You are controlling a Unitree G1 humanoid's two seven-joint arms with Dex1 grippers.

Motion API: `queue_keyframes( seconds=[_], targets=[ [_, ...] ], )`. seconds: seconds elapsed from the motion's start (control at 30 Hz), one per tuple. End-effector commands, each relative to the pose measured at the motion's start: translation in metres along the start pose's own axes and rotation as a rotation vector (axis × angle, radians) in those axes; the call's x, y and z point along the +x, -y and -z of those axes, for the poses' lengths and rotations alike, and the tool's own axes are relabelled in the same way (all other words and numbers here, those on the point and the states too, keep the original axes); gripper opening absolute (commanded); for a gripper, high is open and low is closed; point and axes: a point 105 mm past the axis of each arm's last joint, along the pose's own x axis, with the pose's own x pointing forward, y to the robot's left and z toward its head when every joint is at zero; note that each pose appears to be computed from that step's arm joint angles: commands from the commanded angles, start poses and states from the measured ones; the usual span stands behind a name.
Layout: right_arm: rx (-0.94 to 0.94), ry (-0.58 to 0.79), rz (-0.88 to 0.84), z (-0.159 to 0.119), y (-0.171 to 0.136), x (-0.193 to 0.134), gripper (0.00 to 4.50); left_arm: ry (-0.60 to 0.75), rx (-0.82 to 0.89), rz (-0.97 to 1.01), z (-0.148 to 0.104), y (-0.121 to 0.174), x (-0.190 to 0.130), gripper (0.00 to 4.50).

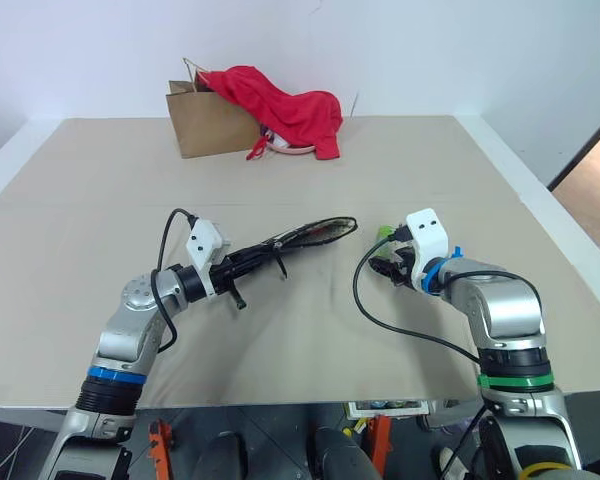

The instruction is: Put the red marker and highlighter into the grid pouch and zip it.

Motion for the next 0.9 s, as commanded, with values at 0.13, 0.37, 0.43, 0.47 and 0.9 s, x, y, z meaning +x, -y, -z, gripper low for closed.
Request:
queue_keyframes(
  seconds=[0.13,0.37,0.43,0.47,0.9],
  targets=[
    [0.072,-0.001,0.039,-0.003,-0.004,0.005,3.26,0.026,0.03,-0.009,-0.01,0.0,-0.001,0.0],
    [0.056,0.0,0.026,-0.007,-0.017,0.011,3.26,0.022,0.022,-0.011,-0.008,0.0,-0.001,0.0],
    [0.042,0.001,0.034,-0.008,-0.017,0.013,3.26,0.021,0.02,-0.011,-0.008,0.0,0.0,0.0],
    [0.033,0.001,0.04,-0.007,-0.017,0.014,3.26,0.021,0.018,-0.011,-0.007,0.0,0.0,0.0],
    [0.0,0.024,0.055,-0.007,-0.014,0.012,0.96,0.018,0.016,-0.006,-0.006,0.003,0.0,0.0]
  ],
)
